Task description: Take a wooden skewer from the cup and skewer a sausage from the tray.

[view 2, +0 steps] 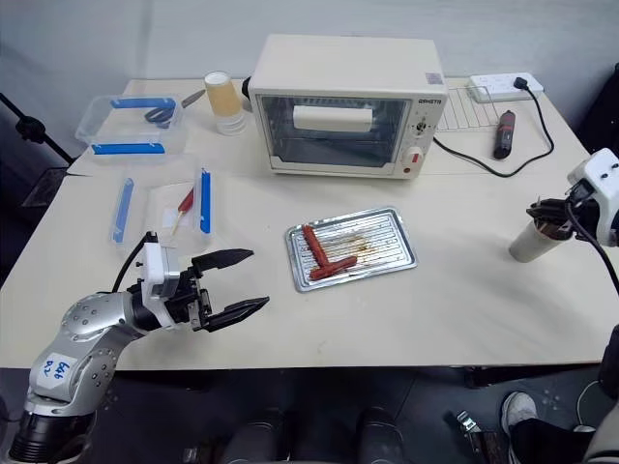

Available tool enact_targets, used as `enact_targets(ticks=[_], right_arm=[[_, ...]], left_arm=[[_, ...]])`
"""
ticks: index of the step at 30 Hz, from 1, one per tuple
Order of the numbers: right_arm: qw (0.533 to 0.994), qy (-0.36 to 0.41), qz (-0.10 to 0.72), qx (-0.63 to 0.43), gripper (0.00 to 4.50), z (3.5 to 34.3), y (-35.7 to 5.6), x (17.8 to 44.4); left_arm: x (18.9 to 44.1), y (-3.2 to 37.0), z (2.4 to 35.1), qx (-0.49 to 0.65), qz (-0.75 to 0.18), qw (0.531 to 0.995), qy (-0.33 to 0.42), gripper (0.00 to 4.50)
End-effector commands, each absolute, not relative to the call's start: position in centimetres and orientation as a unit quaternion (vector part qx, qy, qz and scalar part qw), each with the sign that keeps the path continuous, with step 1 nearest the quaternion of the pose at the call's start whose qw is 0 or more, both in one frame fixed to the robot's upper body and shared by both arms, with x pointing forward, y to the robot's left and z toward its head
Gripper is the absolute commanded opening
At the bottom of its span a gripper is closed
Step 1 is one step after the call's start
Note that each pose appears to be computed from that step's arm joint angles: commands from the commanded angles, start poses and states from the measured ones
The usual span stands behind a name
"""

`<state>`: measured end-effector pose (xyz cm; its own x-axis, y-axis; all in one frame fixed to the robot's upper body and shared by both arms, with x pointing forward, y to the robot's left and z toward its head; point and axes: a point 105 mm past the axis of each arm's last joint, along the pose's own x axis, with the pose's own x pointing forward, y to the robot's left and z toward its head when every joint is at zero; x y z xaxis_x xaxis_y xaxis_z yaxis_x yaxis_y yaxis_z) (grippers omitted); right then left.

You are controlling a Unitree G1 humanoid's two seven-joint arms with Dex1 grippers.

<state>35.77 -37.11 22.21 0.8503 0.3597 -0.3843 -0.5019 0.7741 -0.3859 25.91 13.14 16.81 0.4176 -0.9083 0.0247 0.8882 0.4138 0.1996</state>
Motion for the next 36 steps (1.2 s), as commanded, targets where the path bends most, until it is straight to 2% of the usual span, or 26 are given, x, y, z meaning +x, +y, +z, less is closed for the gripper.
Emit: enact_targets(ticks=[1,6,12,16,22,25,28,36], right_arm=[[0.938,0.111,0.221,-0.243,0.02,24.3,-37.3,35.8],[0.948,0.083,0.231,-0.205,0.02,26.5,-37.1,35.5],[0.941,0.06,0.279,-0.181,0.02,30.2,-36.4,33.7],[0.928,0.028,0.336,-0.159,0.02,34.5,-34.6,32.0],[0.908,0.005,0.396,-0.141,0.02,36.6,-32.0,31.2],[0.893,-0.018,0.438,-0.107,0.02,37.1,-29.9,31.2],[0.876,-0.074,0.476,-0.022,0.02,37.6,-27.5,31.7],[0.802,-0.084,0.54,0.24,0.02,33.9,-22.3,32.1]], left_arm=[[25.7,12.9,17.7,0.079,-0.539,0.835,-0.085,4.5],[25.8,12.8,17.7,0.078,-0.539,0.834,-0.086,4.5],[25.9,12.8,18.0,0.064,-0.536,0.836,-0.093,4.5],[26.2,12.9,18.4,0.047,-0.54,0.834,-0.098,4.5],[26.6,12.1,19.2,0.033,-0.554,0.825,-0.107,4.5],[27.0,11.6,19.7,0.03,-0.555,0.822,-0.122,4.5],[27.6,11.0,20.3,0.022,-0.552,0.821,-0.145,4.5],[30.2,7.8,22.6,-0.01,-0.528,0.815,-0.236,4.5]])
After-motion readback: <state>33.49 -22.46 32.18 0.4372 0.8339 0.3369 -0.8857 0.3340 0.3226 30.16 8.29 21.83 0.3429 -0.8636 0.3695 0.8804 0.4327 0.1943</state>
